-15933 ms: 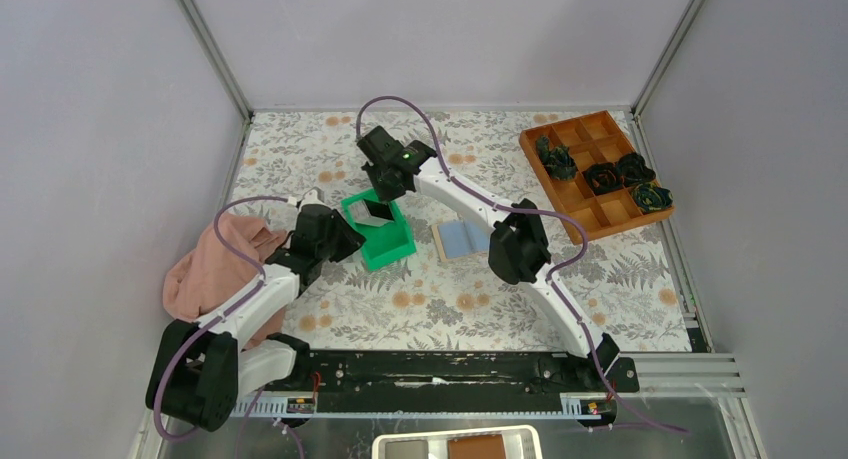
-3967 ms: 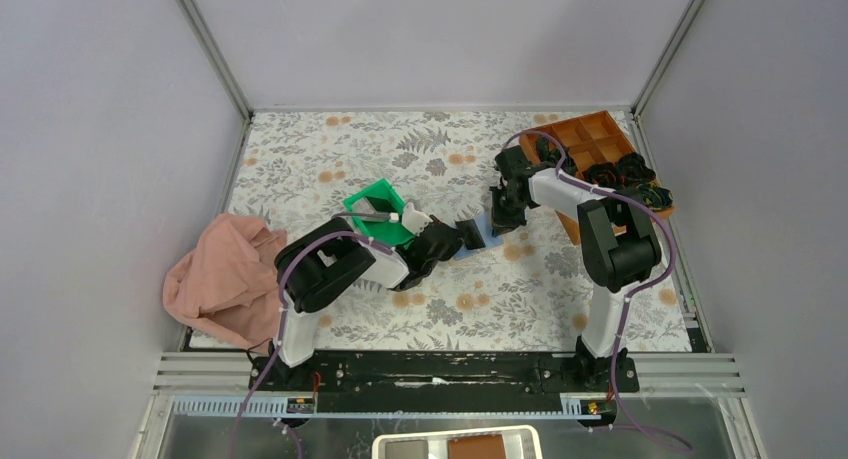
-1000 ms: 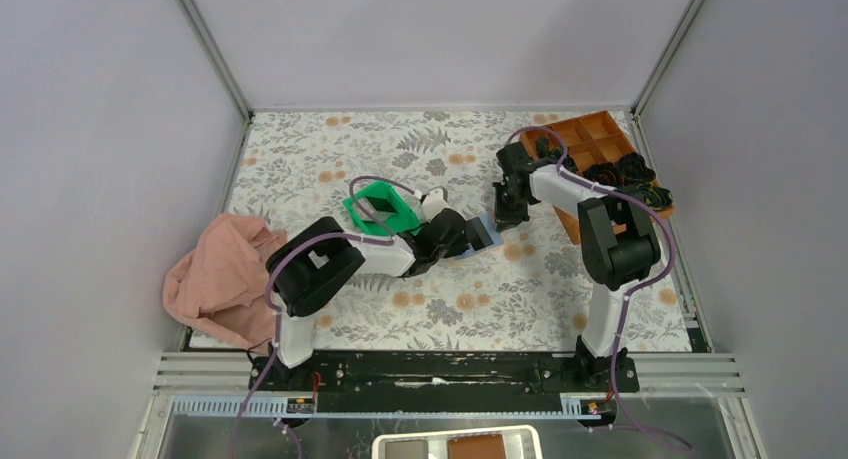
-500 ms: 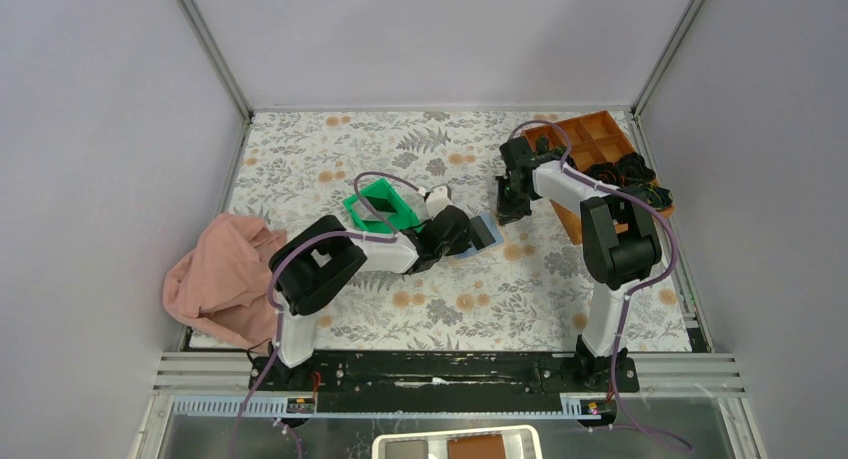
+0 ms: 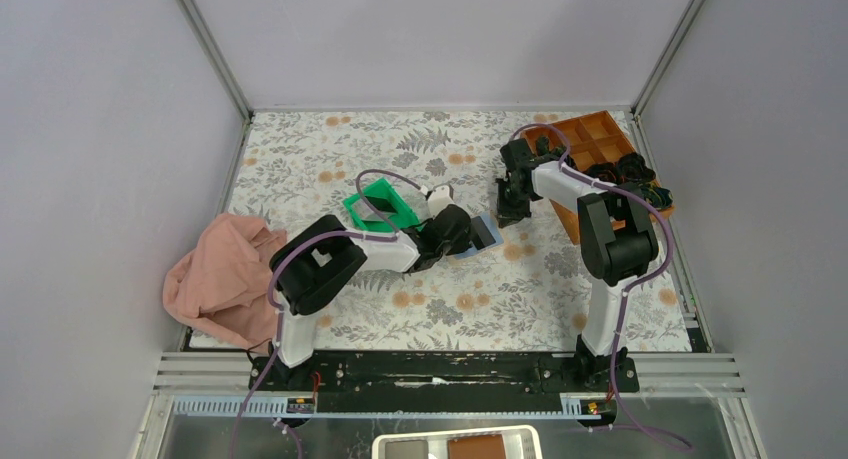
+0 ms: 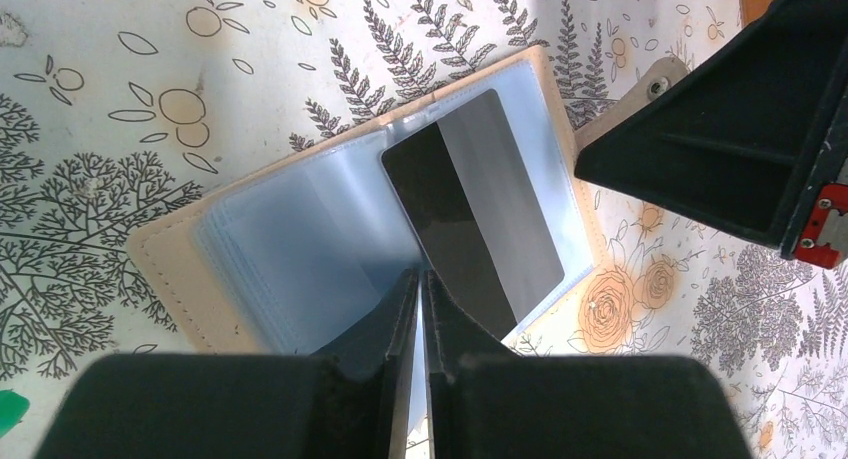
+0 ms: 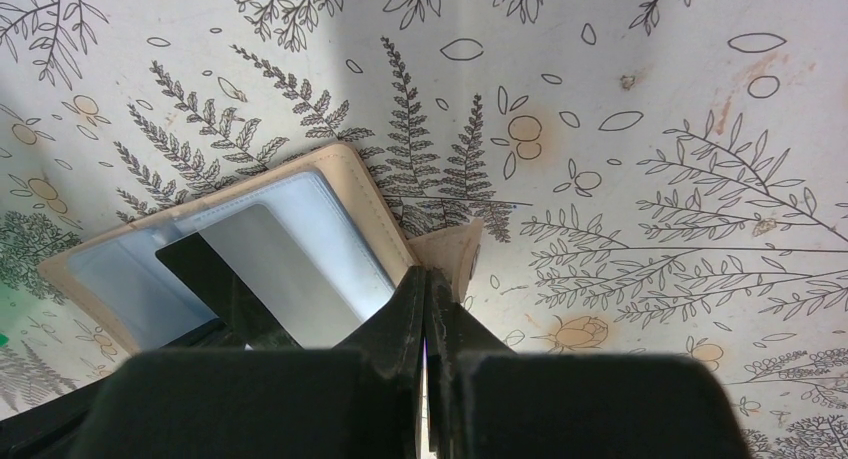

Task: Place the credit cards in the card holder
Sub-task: Insert the credit card into the card holder.

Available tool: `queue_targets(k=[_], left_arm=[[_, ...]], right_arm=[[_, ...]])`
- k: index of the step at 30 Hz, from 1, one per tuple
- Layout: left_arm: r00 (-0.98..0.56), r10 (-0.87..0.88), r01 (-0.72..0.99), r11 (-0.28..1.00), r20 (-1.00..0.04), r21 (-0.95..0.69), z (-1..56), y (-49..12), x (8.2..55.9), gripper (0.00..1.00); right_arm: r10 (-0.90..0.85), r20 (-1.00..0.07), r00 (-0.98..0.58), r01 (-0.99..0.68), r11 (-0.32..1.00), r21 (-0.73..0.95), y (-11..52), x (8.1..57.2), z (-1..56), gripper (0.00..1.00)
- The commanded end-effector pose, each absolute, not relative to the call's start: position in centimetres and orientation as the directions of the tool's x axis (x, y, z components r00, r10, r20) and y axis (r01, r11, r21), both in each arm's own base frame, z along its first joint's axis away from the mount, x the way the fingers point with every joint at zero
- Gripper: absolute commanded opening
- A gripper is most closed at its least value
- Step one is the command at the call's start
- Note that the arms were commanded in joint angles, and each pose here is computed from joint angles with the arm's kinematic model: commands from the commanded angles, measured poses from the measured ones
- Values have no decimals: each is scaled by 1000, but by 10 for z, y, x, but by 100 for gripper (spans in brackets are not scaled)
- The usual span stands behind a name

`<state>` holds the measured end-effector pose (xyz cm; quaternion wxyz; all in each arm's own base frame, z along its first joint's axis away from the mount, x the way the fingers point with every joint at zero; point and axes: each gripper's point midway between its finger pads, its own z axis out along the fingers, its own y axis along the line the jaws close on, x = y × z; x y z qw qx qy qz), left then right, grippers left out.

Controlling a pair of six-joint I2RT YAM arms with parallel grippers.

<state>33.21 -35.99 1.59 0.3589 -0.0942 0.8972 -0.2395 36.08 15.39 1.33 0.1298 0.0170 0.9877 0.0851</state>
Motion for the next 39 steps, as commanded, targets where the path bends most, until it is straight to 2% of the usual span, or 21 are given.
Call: queue_targets(k=[1, 39], left_arm=[[-787, -220, -26, 945, -576, -326, -30, -328, 316, 13], [-785, -174, 30, 948, -594, -318, -21, -356, 338, 15]], right_arm=[[54, -254, -966, 2, 979, 202, 161, 365, 11, 0], [-10, -231, -973, -63, 973, 222, 191, 348, 5, 0]])
